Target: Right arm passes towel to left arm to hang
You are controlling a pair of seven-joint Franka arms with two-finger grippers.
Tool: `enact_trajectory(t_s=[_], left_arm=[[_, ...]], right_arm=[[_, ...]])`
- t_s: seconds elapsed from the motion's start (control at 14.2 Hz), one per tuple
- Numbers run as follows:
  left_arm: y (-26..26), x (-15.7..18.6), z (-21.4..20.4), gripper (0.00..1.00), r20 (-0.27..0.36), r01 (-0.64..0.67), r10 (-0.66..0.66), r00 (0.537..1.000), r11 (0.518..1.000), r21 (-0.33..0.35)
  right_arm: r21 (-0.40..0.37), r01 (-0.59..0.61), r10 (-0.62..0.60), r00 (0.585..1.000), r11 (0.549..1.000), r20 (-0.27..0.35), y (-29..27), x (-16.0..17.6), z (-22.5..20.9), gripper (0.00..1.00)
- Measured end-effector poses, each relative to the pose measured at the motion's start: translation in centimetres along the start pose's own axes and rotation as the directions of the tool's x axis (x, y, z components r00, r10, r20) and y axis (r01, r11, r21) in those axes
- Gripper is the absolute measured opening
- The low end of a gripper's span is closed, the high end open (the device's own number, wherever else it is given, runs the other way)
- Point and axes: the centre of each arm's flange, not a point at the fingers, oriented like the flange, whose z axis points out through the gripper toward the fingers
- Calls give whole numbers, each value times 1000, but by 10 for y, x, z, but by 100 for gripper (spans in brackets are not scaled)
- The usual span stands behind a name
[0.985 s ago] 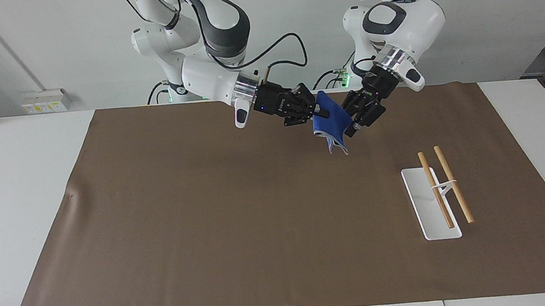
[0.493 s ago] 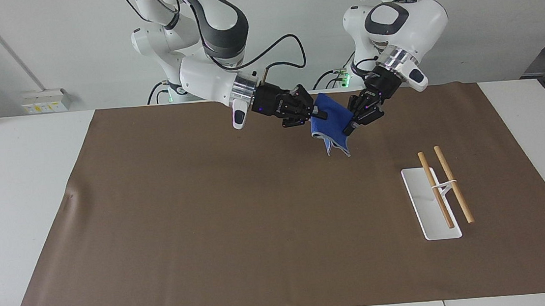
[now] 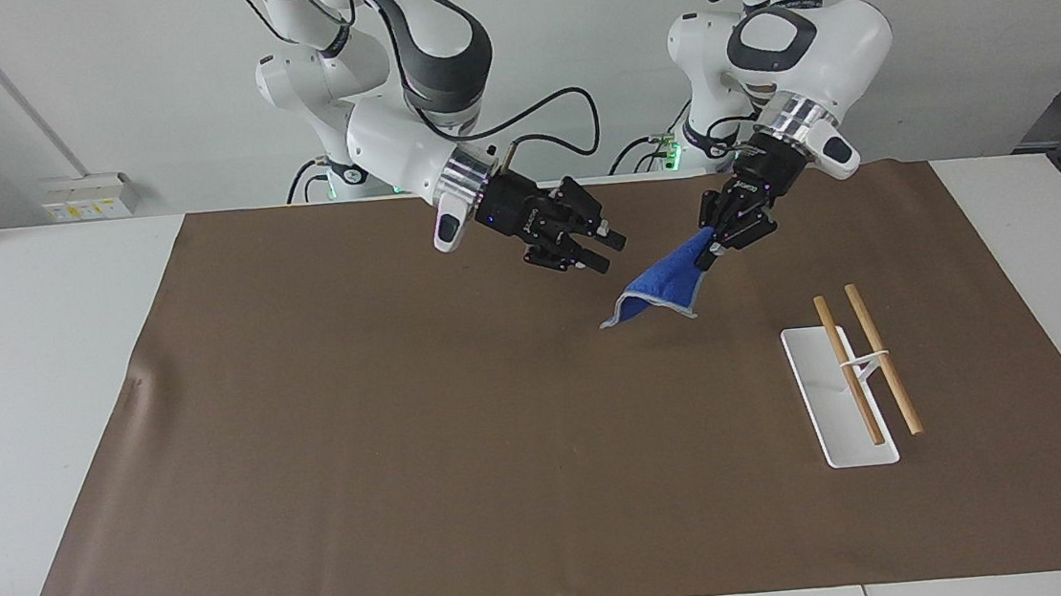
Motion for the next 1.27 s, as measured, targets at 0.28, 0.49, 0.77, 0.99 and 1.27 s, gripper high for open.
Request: enact_trajectory(t_s=[0.28, 0.49, 0.77, 0.99, 1.27], left_arm=[[2, 7, 4, 2, -72, -111, 113, 991, 993, 41], [11, 36, 3, 2, -130, -105, 111, 985, 993, 47], [38, 104, -12, 2, -210, -12, 12, 978, 1000, 0], [55, 137, -26, 2, -242, 43, -51, 969, 998, -40], [80, 161, -44, 2, -249, 184, -212, 945, 974, -130]], right_arm=[[-156, 149, -151, 988, 976, -2, 38, 34, -24, 100], [-273, 273, -277, 961, 922, 28, 61, 62, -48, 100], [-395, 454, -425, 890, 799, 163, 85, 89, -74, 100], [-471, 579, -484, 815, 666, 318, 97, 107, -94, 100], [-567, 636, -447, 772, 524, 453, 86, 118, -109, 100]])
